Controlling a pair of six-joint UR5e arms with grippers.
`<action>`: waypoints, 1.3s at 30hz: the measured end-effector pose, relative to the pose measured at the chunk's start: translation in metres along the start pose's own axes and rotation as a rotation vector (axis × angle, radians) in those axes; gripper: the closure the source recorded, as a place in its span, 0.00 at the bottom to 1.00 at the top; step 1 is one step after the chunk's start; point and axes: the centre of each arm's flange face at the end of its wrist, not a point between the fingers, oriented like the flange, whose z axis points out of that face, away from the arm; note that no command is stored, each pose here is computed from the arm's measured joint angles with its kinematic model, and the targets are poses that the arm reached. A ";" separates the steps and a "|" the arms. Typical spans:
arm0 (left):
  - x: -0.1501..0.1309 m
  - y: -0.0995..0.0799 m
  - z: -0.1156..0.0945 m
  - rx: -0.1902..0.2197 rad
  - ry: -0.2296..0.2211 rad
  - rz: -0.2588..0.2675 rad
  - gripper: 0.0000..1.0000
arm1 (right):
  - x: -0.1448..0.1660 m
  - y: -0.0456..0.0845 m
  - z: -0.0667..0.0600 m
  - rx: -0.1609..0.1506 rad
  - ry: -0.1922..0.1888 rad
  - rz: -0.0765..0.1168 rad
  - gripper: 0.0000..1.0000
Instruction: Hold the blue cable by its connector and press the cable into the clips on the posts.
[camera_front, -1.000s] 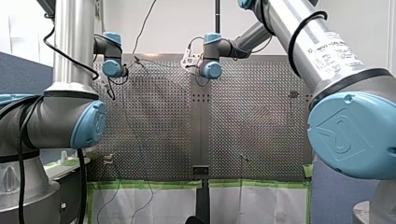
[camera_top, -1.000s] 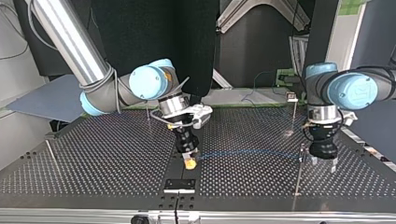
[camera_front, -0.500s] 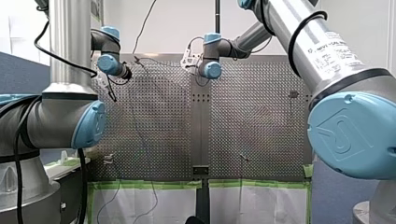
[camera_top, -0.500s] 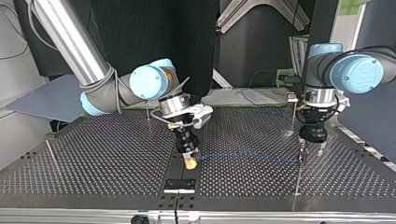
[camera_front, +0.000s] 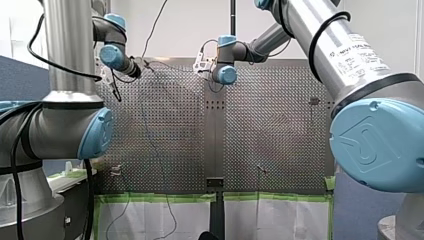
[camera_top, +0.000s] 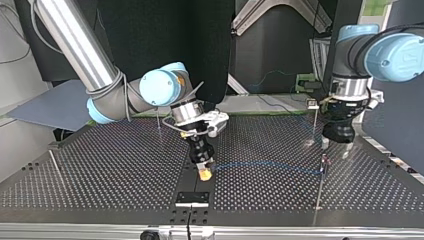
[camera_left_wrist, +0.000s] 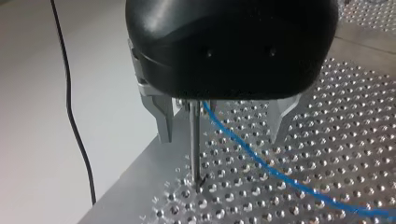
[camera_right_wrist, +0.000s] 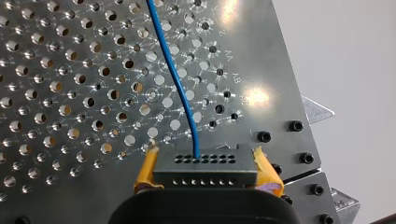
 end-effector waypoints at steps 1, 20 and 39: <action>-0.001 -0.002 -0.003 0.000 0.003 0.006 0.00 | 0.000 0.000 0.000 0.000 0.000 0.000 1.00; -0.010 -0.023 -0.030 -0.041 0.010 0.165 0.00 | 0.000 0.000 0.000 0.000 -0.002 -0.002 1.00; -0.020 -0.039 -0.030 -0.008 -0.009 0.331 0.00 | -0.002 0.005 -0.001 -0.011 -0.019 -0.019 1.00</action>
